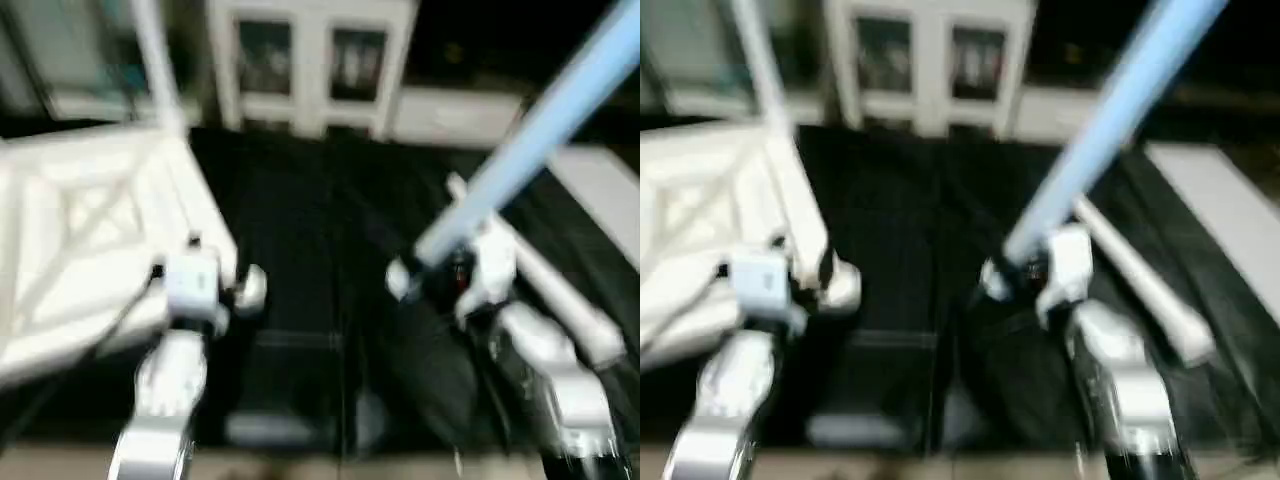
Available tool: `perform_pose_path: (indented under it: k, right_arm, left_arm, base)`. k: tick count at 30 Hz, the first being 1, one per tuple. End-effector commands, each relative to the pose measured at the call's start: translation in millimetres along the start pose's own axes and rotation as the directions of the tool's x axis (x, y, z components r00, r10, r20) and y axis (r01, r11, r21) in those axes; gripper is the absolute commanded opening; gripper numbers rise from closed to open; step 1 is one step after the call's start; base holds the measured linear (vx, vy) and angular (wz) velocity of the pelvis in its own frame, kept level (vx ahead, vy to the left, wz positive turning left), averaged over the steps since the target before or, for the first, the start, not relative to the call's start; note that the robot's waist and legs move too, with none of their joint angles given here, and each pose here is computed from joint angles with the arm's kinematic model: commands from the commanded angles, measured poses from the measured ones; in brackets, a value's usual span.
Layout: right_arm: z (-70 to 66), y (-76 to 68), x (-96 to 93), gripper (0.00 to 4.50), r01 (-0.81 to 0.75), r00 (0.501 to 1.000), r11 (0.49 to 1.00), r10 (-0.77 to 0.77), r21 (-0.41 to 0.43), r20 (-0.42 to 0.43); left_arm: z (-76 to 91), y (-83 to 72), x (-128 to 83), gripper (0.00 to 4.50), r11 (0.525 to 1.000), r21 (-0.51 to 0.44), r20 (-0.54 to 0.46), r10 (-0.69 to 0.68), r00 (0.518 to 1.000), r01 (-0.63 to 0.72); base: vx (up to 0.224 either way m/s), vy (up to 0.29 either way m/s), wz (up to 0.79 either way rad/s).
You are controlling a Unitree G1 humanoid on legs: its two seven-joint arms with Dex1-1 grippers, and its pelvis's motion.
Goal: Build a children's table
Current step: Move to table
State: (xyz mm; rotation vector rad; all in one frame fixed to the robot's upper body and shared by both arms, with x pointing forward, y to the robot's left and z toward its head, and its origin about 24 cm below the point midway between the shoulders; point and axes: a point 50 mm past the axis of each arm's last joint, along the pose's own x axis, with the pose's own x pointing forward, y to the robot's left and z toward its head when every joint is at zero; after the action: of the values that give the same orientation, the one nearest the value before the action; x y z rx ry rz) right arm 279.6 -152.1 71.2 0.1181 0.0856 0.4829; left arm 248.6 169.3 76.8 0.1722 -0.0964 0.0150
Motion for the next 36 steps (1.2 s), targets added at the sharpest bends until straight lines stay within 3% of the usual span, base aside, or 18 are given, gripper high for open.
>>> perform_pose_path:
  k: [1,3,14,34,36]
  right_arm:
    - [1.9,10.1,2.8,1.85,-0.005,0.999,0.999,0.004,0.043,0.043]
    - [-0.4,10.6,-0.5,1.85,0.034,0.998,0.995,-0.039,0.09,0.053]
    - [-3.3,6.6,-13.5,1.85,0.14,0.986,0.984,-0.148,0.112,0.071]
    - [-6.8,11.5,-4.2,1.85,0.123,0.991,0.987,-0.128,0.108,0.039]
    - [-6.6,11.3,-3.7,1.85,0.123,0.991,0.987,-0.127,0.106,0.037]
  left_arm:
    - [-4.3,0.4,0.4,3.48,1.0,-0.001,-0.014,-0.008,1.0,0.008]
    - [-3.4,-1.6,2.2,3.48,0.999,-0.019,-0.001,-0.029,1.0,0.029]
    - [-4.1,-14.2,22.9,3.48,0.992,-0.049,0.001,-0.117,0.993,0.117]
    - [-7.4,-8.1,30.3,3.48,0.996,-0.051,-0.011,-0.078,0.997,0.078]
    - [-7.6,-5.9,31.8,3.48,0.999,-0.016,-0.028,-0.048,0.998,0.048]
  base:
    - [0.137,-0.098,0.48]
    - [0.199,-0.122,0.39]
    - [0.015,-0.066,0.07]
    - [-0.085,0.221,0.02]
    - [-0.084,0.226,-0.01]
